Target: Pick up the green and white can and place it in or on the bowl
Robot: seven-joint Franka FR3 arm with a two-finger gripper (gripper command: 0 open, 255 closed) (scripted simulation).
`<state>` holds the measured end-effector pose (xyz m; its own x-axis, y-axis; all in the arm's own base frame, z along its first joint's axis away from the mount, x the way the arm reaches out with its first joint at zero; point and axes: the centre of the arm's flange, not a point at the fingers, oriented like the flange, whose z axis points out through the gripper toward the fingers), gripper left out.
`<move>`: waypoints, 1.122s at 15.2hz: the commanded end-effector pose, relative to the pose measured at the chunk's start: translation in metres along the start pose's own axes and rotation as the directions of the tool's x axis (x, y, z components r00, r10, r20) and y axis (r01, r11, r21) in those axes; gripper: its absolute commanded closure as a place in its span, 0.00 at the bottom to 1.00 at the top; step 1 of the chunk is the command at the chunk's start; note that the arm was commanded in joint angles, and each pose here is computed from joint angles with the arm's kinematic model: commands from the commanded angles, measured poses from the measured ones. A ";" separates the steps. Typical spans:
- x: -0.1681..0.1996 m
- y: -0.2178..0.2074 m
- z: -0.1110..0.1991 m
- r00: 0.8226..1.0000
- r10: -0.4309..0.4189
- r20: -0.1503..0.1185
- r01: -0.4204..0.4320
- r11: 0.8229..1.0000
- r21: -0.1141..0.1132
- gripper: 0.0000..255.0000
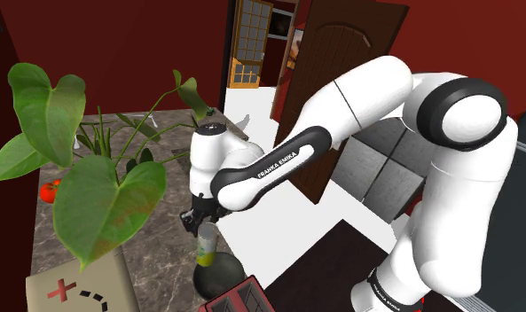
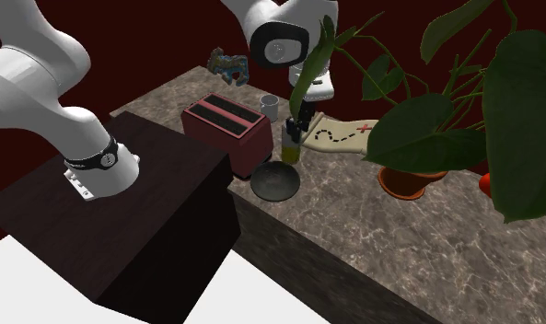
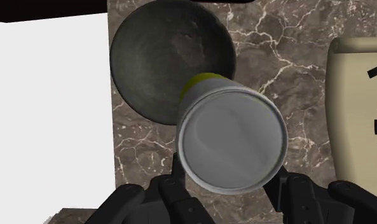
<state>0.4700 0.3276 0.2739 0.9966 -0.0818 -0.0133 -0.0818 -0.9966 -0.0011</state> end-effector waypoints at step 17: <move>-0.039 0.041 0.055 1.000 0.000 -0.001 0.000 1.000 0.000 1.00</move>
<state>0.4262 0.2901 0.2246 0.9966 -0.0819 -0.0128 -0.0819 -0.9966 -0.0006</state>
